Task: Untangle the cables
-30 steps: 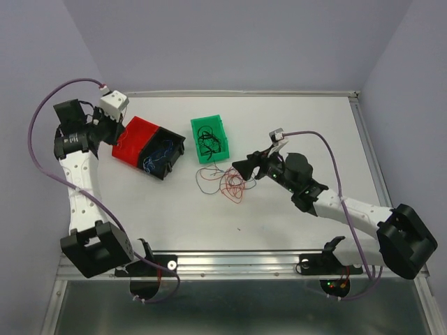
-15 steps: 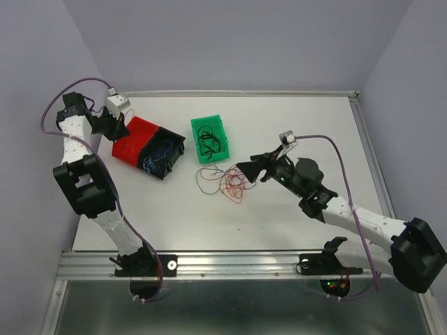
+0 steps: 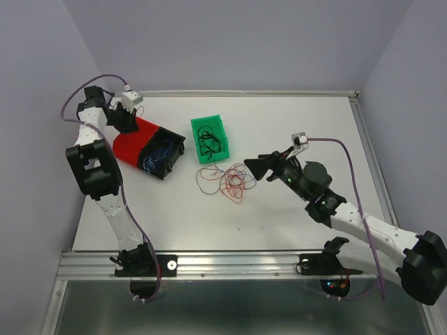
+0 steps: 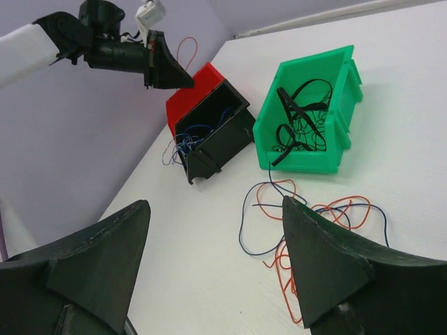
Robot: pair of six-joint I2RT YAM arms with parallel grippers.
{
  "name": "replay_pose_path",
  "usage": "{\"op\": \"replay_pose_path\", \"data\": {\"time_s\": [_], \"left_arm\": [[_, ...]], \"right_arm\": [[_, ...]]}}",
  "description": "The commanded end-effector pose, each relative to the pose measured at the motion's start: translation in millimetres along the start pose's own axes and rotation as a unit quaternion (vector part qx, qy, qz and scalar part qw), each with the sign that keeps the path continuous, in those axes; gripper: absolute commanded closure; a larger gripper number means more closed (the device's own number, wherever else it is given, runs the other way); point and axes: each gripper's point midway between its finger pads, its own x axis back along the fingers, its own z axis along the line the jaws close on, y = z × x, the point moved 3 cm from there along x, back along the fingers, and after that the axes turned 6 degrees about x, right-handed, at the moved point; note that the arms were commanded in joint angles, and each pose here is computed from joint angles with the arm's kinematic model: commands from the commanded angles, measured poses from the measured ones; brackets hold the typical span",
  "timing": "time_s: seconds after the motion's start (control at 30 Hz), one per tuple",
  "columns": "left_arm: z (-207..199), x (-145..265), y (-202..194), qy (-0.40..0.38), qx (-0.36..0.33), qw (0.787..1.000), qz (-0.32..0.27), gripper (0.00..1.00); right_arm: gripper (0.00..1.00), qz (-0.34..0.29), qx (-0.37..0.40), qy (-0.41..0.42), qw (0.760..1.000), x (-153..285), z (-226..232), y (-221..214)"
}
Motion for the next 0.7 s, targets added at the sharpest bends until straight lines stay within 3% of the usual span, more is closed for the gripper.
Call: {"op": "replay_pose_path", "data": {"time_s": [0.0,0.17,0.5,0.53,0.67], "left_arm": [[14.8,-19.3,2.8,0.051,0.035,0.998,0.029,1.0],[29.7,-38.5,-18.1,0.085,0.084,0.991,0.054,1.0],[32.9,-45.6,-49.3,0.122,0.087,0.984,0.093,1.0],[31.9,-45.5,-51.8,0.123,0.085,0.984,0.098,0.97],[29.2,-33.7,-43.3,0.133,0.075,0.984,0.092,0.63]], "right_arm": [[0.19,-0.008,-0.007,-0.033,0.999,1.5,-8.6,0.6],[0.19,0.001,-0.009,-0.038,0.999,-1.4,-11.2,-4.6],[0.19,0.01,-0.004,-0.052,0.999,-6.3,-17.0,-9.5],[0.19,0.013,-0.003,-0.057,0.998,-7.5,-18.4,-10.8],[0.19,0.041,-0.003,-0.073,0.996,-16.8,-26.3,-24.6]]}}
